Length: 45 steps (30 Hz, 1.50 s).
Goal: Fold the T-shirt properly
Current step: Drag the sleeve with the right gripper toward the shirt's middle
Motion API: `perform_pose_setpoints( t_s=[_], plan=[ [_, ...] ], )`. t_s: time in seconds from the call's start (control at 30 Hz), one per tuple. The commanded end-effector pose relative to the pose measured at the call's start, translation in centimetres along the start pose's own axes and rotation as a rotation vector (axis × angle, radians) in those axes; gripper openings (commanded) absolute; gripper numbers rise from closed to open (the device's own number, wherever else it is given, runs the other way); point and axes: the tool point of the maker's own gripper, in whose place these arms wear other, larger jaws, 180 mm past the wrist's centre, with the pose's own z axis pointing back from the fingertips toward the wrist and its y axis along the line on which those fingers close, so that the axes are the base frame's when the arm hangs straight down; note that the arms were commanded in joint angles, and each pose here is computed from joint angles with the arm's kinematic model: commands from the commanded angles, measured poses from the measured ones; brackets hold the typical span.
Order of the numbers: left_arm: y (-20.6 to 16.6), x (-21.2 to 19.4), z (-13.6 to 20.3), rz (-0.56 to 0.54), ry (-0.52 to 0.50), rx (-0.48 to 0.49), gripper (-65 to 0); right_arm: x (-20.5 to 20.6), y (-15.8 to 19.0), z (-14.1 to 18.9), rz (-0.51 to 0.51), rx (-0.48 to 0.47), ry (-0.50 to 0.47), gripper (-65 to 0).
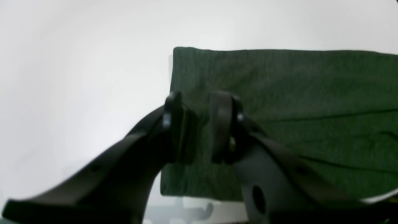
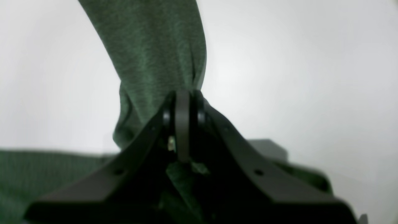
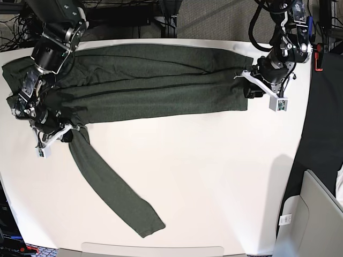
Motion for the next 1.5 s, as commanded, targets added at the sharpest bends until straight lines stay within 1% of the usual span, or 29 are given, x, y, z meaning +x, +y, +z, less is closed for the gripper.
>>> perform_pose_setpoints(
  t_s=[0.0,0.2,0.3,0.5,0.63,0.73,1.07,1.13,1.23,1.33,1.47],
  plan=[
    [0.0,1.2,0.4,-0.013,-0.044,-0.001,-49.5,2.4,-0.3,1.0,0.02,-0.003,-0.059,-64.5],
    [0.0,1.2,0.4,-0.012,-0.042,-0.001,-49.5,2.5,0.9,3.1,0.023,0.041,-0.083,-64.5],
    [-0.1,1.3,0.5,-0.014,-0.048,-0.004,-49.5,2.4,1.9,4.2,0.04,0.08,-0.099,-64.5],
    [-0.2,1.3,0.5,-0.012,-0.048,-0.004,-49.5,0.1,3.8,5.3,0.027,0.153,-0.053,-64.5],
    [-0.5,1.2,0.4,0.003,-0.051,-0.011,-49.5,-2.0,6.4,5.4,0.056,0.234,-0.018,-64.5],
    [-0.7,1.1,0.4,0.001,-0.048,-0.017,-49.5,-3.1,8.5,5.9,0.076,0.296,-0.011,-64.5],
    [-0.9,1.1,0.3,0.002,-0.047,-0.02,-49.5,-5.5,14.1,7.1,0.184,0.43,0.03,-64.5],
    [-0.9,1.0,0.4,0.002,-0.045,-0.02,-49.5,-5.7,14.4,7.4,0.207,0.432,0.047,-64.5],
    [-0.7,0.5,0.4,0.005,-0.035,-0.016,-49.5,-6.1,14.4,7.6,0.215,0.429,0.055,-64.5],
    [-0.7,0.5,0.4,0.004,-0.034,-0.017,-49.5,-6.0,13.5,7.8,0.236,0.409,0.067,-64.5],
    [-1.0,0.4,0.4,0.022,-0.037,-0.021,-49.5,-7.0,13.1,8.0,0.312,0.406,0.144,-64.5]
  ],
)
